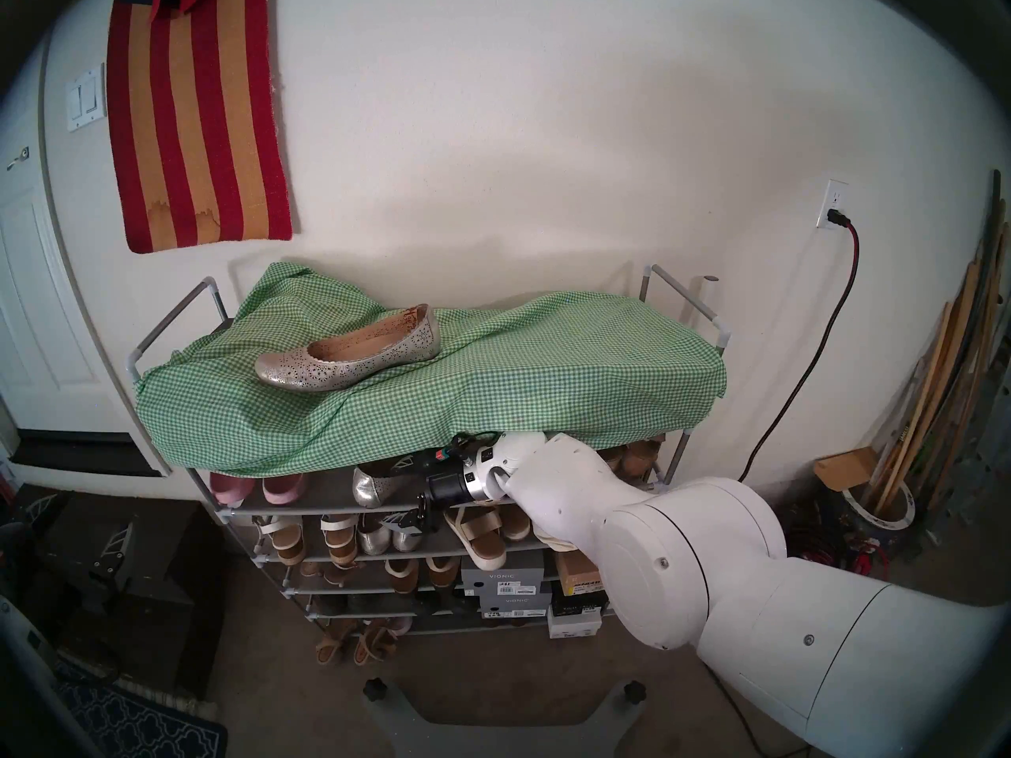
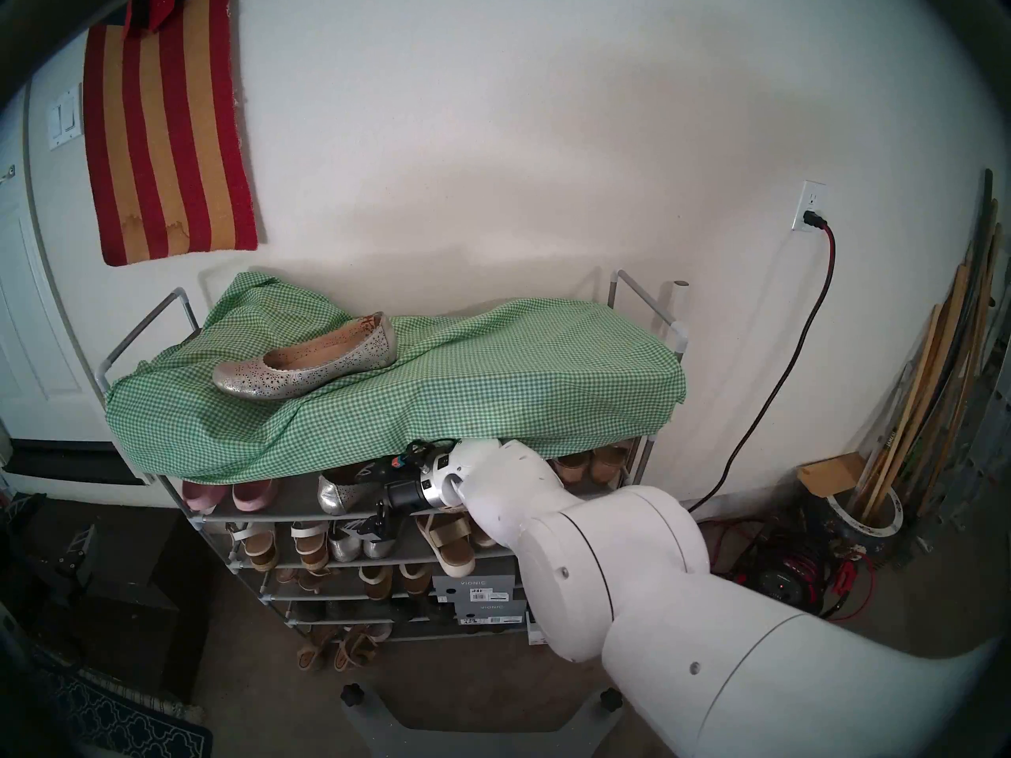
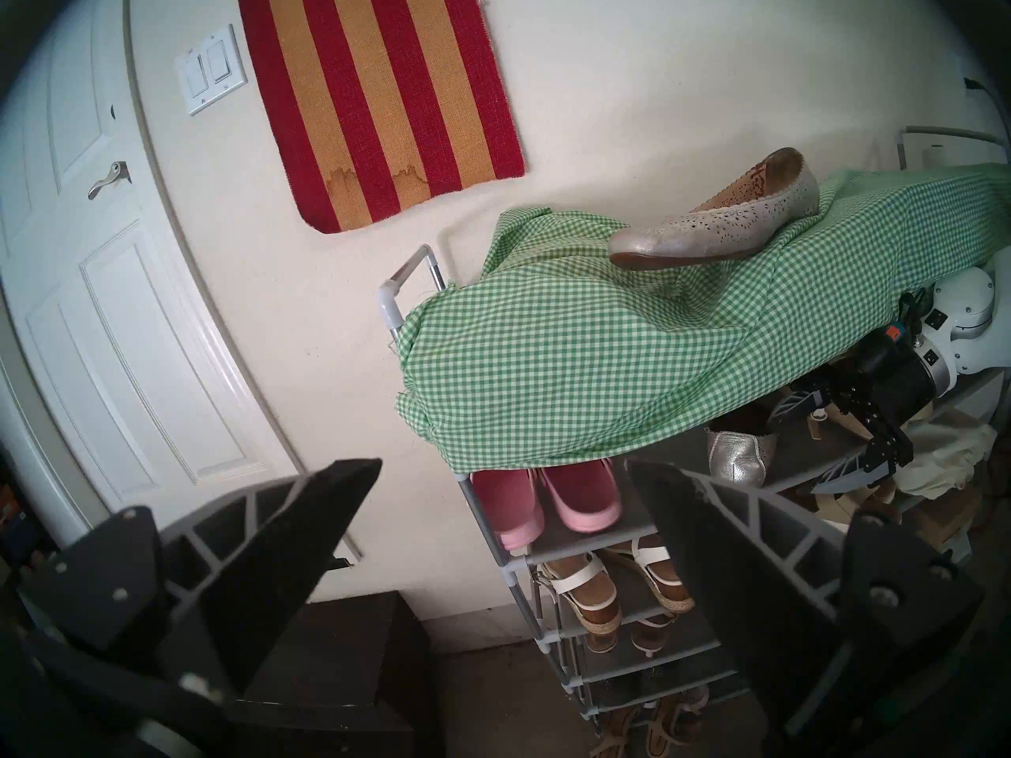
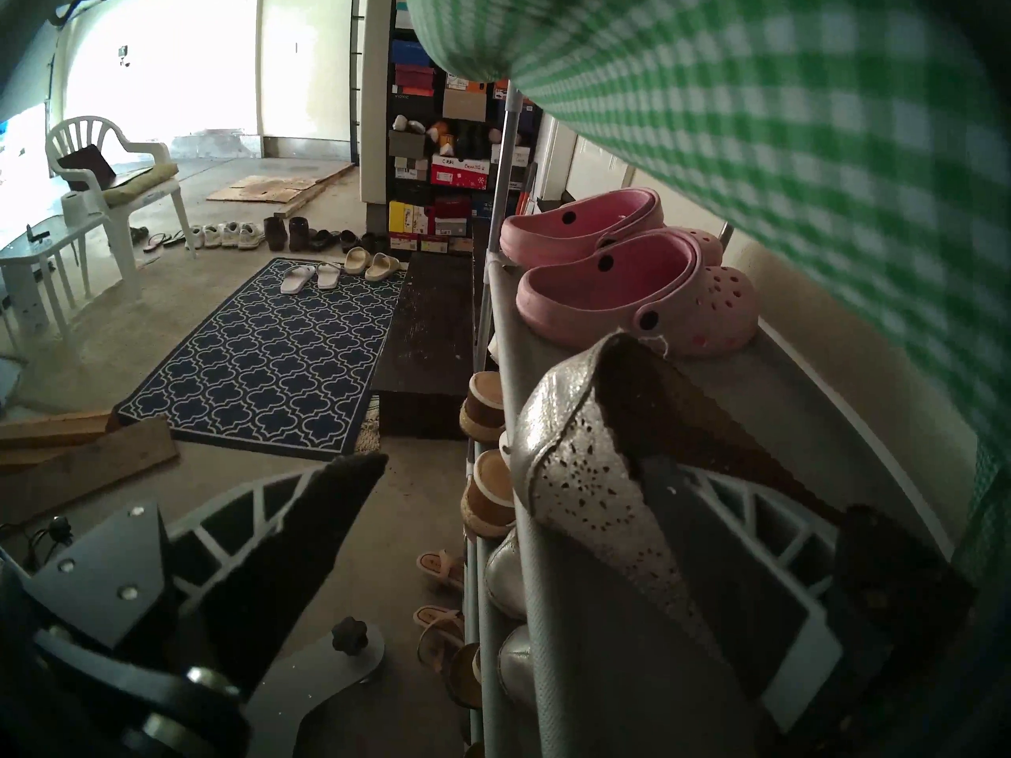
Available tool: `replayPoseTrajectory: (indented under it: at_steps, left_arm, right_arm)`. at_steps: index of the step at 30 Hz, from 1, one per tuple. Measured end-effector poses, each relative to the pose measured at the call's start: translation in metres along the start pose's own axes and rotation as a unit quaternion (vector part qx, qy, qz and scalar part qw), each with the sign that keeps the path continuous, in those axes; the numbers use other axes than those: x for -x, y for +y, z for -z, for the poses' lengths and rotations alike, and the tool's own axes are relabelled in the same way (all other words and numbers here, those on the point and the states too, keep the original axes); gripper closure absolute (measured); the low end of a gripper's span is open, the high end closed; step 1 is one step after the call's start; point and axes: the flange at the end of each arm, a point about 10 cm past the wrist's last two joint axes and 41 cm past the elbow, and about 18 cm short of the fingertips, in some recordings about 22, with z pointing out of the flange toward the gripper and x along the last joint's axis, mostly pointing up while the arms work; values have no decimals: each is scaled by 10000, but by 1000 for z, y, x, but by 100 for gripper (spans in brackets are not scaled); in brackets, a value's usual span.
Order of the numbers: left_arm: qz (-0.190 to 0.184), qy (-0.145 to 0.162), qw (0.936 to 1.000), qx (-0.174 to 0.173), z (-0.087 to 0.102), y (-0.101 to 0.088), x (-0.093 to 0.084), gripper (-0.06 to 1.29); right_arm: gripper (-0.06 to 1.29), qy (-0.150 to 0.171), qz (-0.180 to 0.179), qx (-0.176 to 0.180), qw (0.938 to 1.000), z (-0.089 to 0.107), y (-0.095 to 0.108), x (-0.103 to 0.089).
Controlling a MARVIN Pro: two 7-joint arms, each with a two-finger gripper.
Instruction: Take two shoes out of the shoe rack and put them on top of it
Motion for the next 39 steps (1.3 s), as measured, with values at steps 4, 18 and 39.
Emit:
replayPoseTrajectory:
  at_steps: [4,18,39]
  left_arm:
    - [0,0,10000,0,0,0,0,-4]
    - [1,1,10000,2,0,0,0,-4]
    - [1,2,10000,1,0,0,0,-4]
  right_arm:
    - [2,-44,110,-94,9999,-1,-2,-1]
    - [1,-217,309,-303,9988,-8,-8,-2]
    - [125,-30,220,-274,9994,-16,-19,3]
